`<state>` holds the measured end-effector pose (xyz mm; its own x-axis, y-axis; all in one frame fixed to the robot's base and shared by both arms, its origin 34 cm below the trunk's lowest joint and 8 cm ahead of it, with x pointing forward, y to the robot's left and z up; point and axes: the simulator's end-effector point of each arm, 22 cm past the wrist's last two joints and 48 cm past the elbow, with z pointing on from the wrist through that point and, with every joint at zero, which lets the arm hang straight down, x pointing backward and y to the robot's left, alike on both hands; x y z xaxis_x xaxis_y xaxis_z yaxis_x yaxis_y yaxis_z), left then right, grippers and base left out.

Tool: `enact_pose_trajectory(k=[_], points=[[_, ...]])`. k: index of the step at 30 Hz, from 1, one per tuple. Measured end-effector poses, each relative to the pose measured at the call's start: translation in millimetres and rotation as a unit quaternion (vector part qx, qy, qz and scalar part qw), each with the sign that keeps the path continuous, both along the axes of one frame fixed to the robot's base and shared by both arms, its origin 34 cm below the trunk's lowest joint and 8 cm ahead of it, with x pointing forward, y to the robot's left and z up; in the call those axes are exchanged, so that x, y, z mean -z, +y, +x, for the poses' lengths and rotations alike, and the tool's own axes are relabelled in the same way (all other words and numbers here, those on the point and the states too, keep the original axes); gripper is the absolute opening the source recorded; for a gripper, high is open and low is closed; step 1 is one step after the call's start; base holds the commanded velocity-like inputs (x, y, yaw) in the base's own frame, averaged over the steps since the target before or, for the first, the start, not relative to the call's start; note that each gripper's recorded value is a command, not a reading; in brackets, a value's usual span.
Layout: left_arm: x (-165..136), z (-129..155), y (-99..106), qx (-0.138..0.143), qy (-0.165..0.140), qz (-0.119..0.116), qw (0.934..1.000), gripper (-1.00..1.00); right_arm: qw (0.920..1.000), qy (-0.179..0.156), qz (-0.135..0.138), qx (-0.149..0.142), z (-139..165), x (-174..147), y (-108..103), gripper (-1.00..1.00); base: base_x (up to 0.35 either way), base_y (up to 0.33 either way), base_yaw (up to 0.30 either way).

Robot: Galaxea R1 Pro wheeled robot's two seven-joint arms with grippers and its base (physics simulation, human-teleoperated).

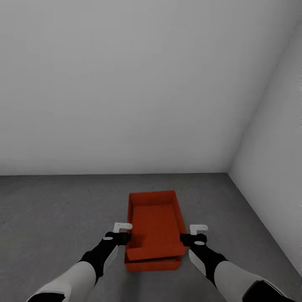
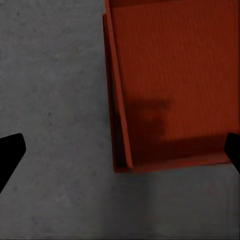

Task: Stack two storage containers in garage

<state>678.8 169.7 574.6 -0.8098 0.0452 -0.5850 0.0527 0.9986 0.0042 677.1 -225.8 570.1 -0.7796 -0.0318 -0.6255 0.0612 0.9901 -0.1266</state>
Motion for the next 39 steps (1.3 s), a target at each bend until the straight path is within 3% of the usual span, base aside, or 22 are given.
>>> enact_pose_trajectory(k=[12, 24, 31, 39], points=[[-9, 3, 0, 0.0, -0.008, 0.001, 1.0, 1.0, 1.0, -0.009, 0.0, 0.0, 5, -10, 0, 1.0, -0.312, 0.0, 0.0], [-6, -1, 1, 0.001, -0.002, 0.0, 1.0, 1.0, 1.0, -0.005, 0.0, -0.003, 1, -8, 2, 1.0, -0.029, 0.0, 0.0], [39, -63, 9, 0.006, 0.077, 0.008, 0.997, 1.0, 1.0, 0.001, 0.003, -0.005, -3, -4, 4, 1.0, 0.0, 0.0, 0.0], [62, -106, 13, 0.006, 0.128, 0.011, 0.9917, 1.0, 0.9999, 0.012, 0.002, -0.005, -9, 0, 2, 1.0, 0.0, 0.0, 0.0]])
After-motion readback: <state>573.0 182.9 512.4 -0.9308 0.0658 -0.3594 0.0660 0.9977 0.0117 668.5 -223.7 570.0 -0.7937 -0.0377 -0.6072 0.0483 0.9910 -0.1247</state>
